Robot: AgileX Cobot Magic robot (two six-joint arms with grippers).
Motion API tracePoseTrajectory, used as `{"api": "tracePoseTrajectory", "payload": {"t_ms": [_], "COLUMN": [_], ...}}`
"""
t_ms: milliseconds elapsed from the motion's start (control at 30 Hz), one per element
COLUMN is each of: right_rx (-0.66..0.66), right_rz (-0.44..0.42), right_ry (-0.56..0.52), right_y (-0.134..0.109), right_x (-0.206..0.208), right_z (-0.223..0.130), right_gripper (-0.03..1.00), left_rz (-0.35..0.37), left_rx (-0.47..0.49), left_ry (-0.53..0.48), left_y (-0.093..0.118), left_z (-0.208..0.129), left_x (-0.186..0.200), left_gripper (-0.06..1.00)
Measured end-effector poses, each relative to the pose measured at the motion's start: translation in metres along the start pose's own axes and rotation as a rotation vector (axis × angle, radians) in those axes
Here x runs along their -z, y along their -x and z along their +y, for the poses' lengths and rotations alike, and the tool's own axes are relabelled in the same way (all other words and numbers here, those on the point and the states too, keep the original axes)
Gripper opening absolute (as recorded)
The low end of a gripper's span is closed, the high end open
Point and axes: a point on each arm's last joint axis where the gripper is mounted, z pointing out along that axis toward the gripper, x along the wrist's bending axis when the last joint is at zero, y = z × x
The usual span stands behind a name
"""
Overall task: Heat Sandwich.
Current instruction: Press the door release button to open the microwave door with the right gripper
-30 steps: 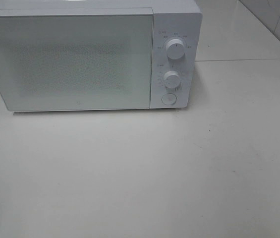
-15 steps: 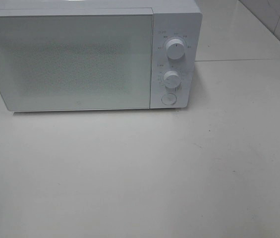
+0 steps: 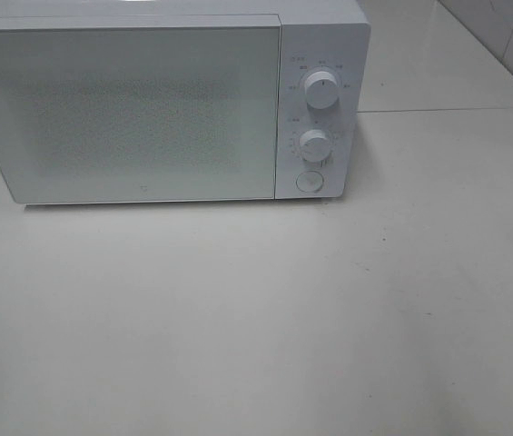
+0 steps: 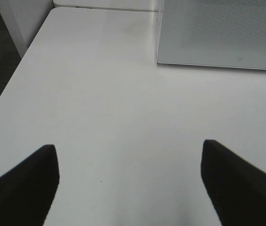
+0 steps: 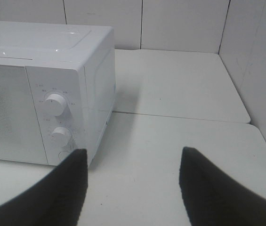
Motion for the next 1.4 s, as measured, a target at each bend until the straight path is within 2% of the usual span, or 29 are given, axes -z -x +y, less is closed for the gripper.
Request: {"api": "tracePoseTrajectory", "payload": {"t_ms": [133, 333, 600, 900, 1067, 1400], "right_rx": [0.002, 0.002, 0.002, -0.053, -0.148, -0.249], "right_rz": [0.002, 0.007, 0.011, 0.014, 0.01, 0.005], "right_ry": [0.002, 0.068, 0.069, -0.034, -0.105, -0.127], "right_y": [0.0, -0.001, -0.002, -0.003, -0.003, -0.004], "right_x": [-0.018, -0.052, -0.087, -0.133, -0.158, -0.184], "right_z": [-0.001, 0.006, 0.001, -0.025, -0.047, -0.071], "right_gripper": [0.58, 0.58, 0.58, 0.58, 0.58, 0.56], "left_rz": [0.0, 0.0, 0.0, 0.0, 0.0, 0.0], "left_rx": [-0.001, -0.002, -0.002, -0.002, -0.002, -0.002], "left_ry": [0.0, 0.0, 0.0, 0.0, 0.0, 0.0], "left_y": [0.0, 0.0, 0.0, 0.0, 0.0, 0.0], "left_z": [0.0, 0.0, 0.0, 0.0, 0.0, 0.0], "left_x": [0.0, 0.0, 0.0, 0.0, 0.0, 0.0], "left_gripper": [0.78, 0.78, 0.78, 0.78, 0.78, 0.78]}}
